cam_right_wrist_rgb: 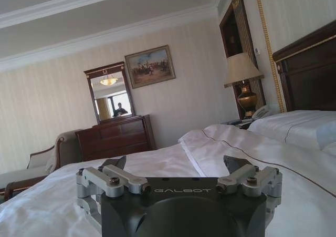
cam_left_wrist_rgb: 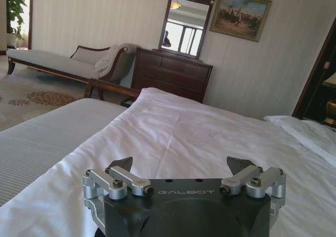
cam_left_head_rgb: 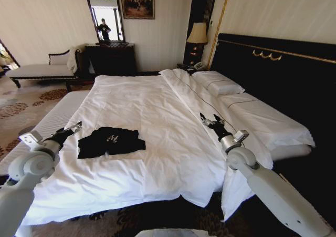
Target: Fold the clothes on the bed.
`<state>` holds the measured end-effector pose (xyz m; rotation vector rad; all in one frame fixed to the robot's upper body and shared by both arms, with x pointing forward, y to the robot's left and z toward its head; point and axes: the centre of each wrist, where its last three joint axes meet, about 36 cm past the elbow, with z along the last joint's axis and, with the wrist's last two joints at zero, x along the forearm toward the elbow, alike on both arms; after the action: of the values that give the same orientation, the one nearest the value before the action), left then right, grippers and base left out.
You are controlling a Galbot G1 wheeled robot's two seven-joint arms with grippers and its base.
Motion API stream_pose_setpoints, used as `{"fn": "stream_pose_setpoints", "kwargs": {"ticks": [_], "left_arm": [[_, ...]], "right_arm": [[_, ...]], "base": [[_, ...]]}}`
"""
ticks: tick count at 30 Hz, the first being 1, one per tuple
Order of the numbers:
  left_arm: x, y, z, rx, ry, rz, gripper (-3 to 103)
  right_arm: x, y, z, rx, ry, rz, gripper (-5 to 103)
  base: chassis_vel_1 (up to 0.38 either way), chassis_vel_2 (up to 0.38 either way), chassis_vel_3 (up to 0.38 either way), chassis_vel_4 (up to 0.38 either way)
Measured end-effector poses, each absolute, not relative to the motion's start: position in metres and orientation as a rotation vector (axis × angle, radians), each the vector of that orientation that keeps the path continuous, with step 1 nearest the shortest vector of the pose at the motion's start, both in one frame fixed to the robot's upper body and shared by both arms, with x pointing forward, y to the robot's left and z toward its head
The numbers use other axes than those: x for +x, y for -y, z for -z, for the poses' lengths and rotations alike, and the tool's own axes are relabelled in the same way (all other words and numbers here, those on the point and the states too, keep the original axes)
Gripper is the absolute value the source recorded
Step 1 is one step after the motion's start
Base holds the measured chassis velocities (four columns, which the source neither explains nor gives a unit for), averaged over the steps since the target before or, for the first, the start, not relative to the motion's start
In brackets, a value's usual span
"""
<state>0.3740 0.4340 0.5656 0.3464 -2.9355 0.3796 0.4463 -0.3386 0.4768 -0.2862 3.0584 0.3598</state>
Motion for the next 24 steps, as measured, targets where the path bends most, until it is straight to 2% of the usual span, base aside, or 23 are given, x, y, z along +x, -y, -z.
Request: {"fn": "stream_pose_setpoints", "kwargs": {"ticks": [24], "left_arm": [[0.366,-0.418,-0.564,0.316,2.952,-0.386,100]], "right_arm": [[0.429,0.347,-0.470,-0.284,-3.076,-0.331,100]], "base": [[0.000,0.000,0.000,0.000]]}}
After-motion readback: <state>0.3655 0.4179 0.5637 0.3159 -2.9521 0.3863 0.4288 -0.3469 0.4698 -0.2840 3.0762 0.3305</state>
